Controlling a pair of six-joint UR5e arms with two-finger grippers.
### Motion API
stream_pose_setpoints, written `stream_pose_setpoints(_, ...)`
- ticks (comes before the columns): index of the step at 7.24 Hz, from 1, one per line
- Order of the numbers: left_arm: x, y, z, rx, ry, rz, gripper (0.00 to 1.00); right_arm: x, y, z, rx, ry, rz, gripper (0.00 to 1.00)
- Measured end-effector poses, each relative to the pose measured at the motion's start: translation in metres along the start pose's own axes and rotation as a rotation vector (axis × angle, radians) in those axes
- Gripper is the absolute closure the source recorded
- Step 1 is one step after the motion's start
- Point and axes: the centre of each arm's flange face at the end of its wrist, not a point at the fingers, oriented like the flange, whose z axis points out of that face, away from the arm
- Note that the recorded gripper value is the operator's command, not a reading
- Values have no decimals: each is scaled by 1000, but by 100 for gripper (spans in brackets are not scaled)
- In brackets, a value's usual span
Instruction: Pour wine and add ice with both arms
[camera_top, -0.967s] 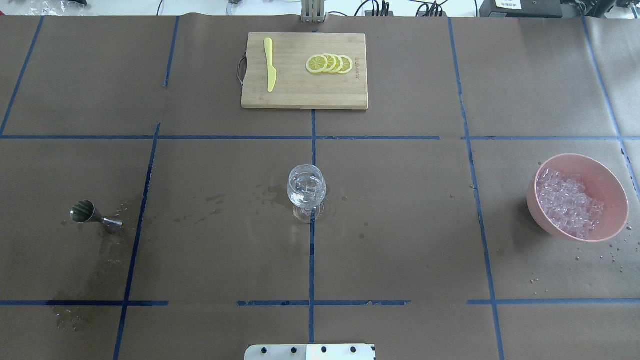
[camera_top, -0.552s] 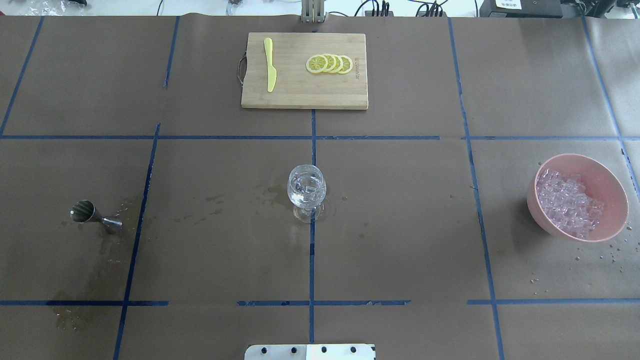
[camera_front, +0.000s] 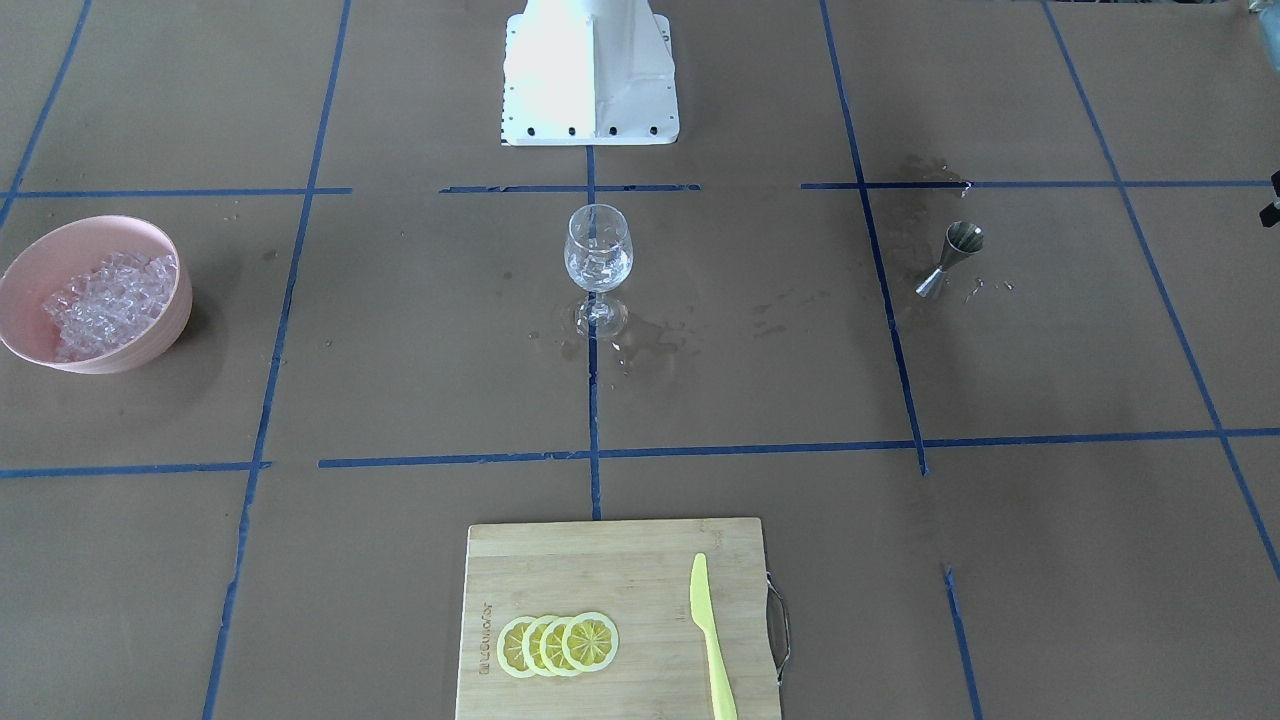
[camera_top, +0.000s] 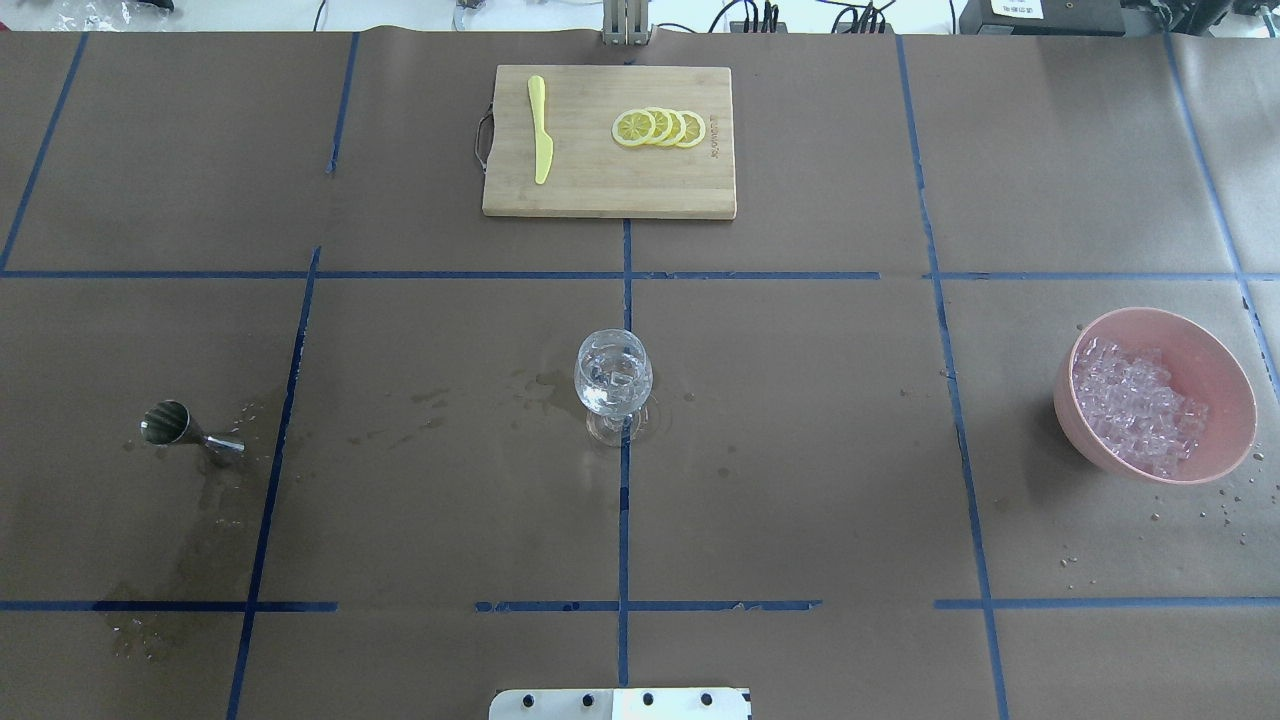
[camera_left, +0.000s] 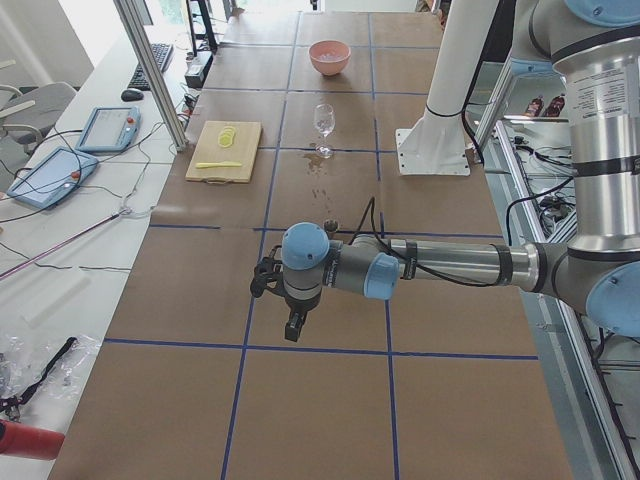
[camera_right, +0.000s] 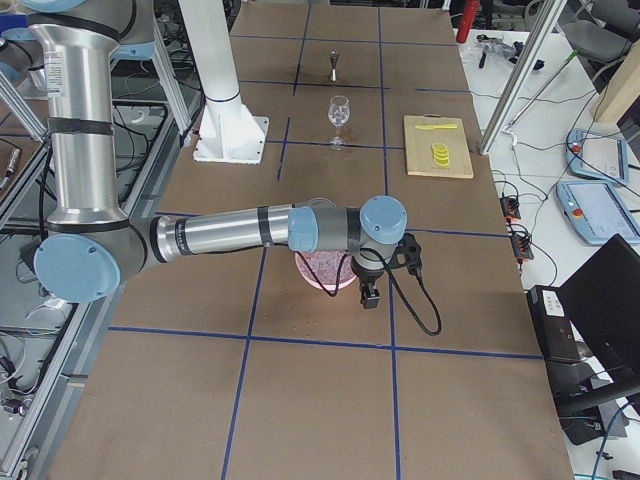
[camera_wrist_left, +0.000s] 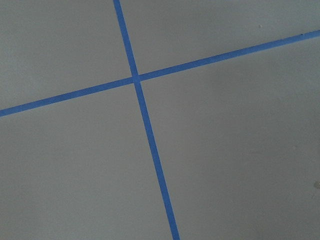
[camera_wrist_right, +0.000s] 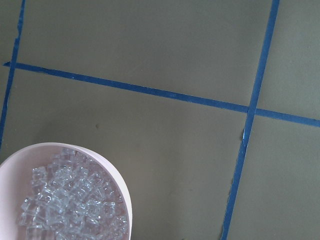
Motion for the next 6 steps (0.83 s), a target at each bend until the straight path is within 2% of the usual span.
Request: stream_pose_setpoints(6, 2, -1, -3, 4, -1, 2, 0, -13, 2, -10, 21, 1, -25, 0)
